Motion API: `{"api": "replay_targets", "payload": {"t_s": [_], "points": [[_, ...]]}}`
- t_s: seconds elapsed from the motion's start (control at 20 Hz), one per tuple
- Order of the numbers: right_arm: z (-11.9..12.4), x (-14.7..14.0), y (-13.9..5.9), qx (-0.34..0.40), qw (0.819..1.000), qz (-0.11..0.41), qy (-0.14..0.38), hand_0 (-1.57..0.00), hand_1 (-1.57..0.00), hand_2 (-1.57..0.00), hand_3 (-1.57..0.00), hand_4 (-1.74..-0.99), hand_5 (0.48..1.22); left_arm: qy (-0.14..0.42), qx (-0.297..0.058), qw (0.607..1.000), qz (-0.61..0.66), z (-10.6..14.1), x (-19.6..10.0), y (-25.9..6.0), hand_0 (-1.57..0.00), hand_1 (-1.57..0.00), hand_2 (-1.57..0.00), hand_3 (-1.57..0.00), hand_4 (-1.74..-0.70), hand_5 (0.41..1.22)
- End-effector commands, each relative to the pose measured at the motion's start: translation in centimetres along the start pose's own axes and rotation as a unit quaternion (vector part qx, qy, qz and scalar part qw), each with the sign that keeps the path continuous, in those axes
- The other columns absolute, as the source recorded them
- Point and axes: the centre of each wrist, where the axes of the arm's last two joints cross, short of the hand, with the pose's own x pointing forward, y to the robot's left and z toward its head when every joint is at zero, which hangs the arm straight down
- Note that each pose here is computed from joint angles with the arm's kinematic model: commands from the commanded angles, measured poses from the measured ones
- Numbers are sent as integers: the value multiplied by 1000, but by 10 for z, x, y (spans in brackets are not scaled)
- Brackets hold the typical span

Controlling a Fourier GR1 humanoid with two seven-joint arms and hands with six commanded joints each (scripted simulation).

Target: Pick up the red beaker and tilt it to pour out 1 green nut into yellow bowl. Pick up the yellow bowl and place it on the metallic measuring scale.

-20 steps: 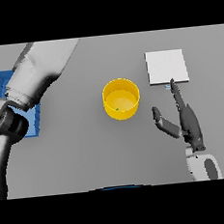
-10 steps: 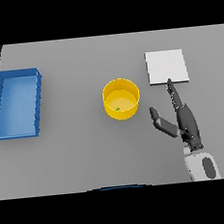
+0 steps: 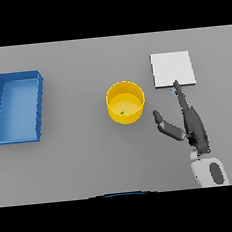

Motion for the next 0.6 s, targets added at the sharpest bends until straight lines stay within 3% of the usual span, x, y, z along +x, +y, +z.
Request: {"api": "replay_targets", "payload": {"t_s": [0.0,0.15,0.35,0.55], "points": [[-1,1,1,2,1000,0,-4,1,1,1,1,-1046,649,6,5,1000,12,4,-4,-5,-1571,-1571,-1571,-1479,-1741,1221],[4,-3,2,8,1000,-7,-3,1,1,1,1,-1026,648,42,2,998,46,22,-25,-24,-1571,-1571,-1571,-1450,-1741,1221],[3,-6,-1,8,1000,-10,0,1,1,1,1,-1015,646,48,6,996,78,47,-48,-41,-1571,-1571,-1571,-1455,-1741,1221],[6,-7,-2,9,1000,-15,-6,1,1,1,1,-1005,647,61,1,993,106,66,-55,-55,-1571,-1571,-1571,-1523,-1741,1194]]}}
